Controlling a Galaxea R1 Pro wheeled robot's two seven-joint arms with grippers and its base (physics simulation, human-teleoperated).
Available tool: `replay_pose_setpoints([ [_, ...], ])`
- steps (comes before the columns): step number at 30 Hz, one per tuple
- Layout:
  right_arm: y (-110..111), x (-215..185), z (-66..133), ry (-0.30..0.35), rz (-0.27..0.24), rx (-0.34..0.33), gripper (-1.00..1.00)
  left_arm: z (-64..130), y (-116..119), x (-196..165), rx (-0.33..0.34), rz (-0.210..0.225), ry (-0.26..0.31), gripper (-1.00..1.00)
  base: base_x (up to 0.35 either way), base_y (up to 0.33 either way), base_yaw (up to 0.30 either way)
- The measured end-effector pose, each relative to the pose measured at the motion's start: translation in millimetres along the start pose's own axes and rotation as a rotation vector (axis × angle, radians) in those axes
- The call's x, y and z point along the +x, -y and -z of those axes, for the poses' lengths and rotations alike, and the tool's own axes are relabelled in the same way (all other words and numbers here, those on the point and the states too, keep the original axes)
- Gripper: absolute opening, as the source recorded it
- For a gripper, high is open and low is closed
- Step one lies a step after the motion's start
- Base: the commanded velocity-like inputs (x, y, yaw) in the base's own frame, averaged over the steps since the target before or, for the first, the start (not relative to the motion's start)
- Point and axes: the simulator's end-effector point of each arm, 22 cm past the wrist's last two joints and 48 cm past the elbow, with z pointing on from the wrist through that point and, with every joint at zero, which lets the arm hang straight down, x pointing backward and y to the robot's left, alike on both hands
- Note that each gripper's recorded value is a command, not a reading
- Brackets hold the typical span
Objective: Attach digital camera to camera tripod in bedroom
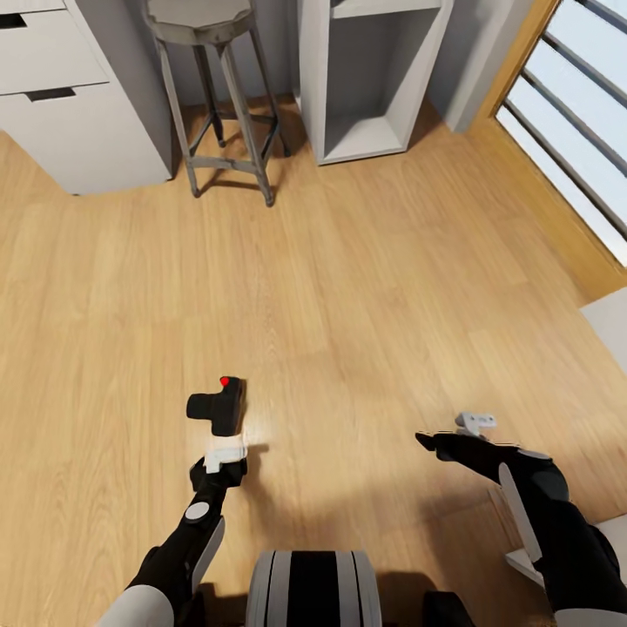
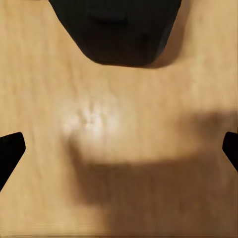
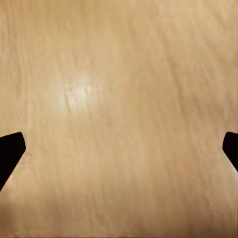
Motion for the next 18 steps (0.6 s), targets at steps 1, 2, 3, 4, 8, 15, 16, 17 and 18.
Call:
replay_pose_setpoints([
  [1,-6,3,0.7,-0.002,0.003,-0.03,1.0,-0.8,0,2,0.0,0.0,-0.003,1.0,0.0,0.0,0.0],
  [2,-9,5,0.1,-0.006,0.004,-0.045,1.0,-1.5,0,4,-0.001,-0.001,-0.007,1.0,0.0,0.0,0.0],
  [3,-15,8,0.2,-0.009,0.006,-0.075,1.0,-2.2,0,7,-0.001,-0.001,-0.011,1.0,0.0,0.0,0.0],
  [4,-17,10,-0.6,-0.013,0.006,-0.088,1.0,-2.9,0,9,-0.002,-0.002,-0.015,1.0,0.0,0.0,0.0],
  [8,-24,20,-4.7,-0.035,0.004,-0.133,1.0,-6.7,-2,12,-0.005,-0.004,-0.018,1.0,0.0,0.0,0.0],
  [15,-25,23,-5.1,-0.042,0.004,-0.139,1.0,-8.0,-7,-1,-0.013,-0.002,0.009,1.0,0.0,0.0,0.0],
  [16,-25,23,-5.2,-0.042,0.004,-0.139,1.0,-8.1,-8,-1,-0.013,-0.002,0.009,1.0,0.0,0.0,0.0],
  [17,-25,23,-5.2,-0.042,0.004,-0.139,1.0,-8.2,-8,-1,-0.014,-0.003,0.01,1.0,0.0,0.0,0.0],
  [18,-25,23,-5.2,-0.042,0.004,-0.139,1.0,-8.3,-9,-2,-0.014,-0.003,0.011,1.0,0.0,0.0,0.0],
])
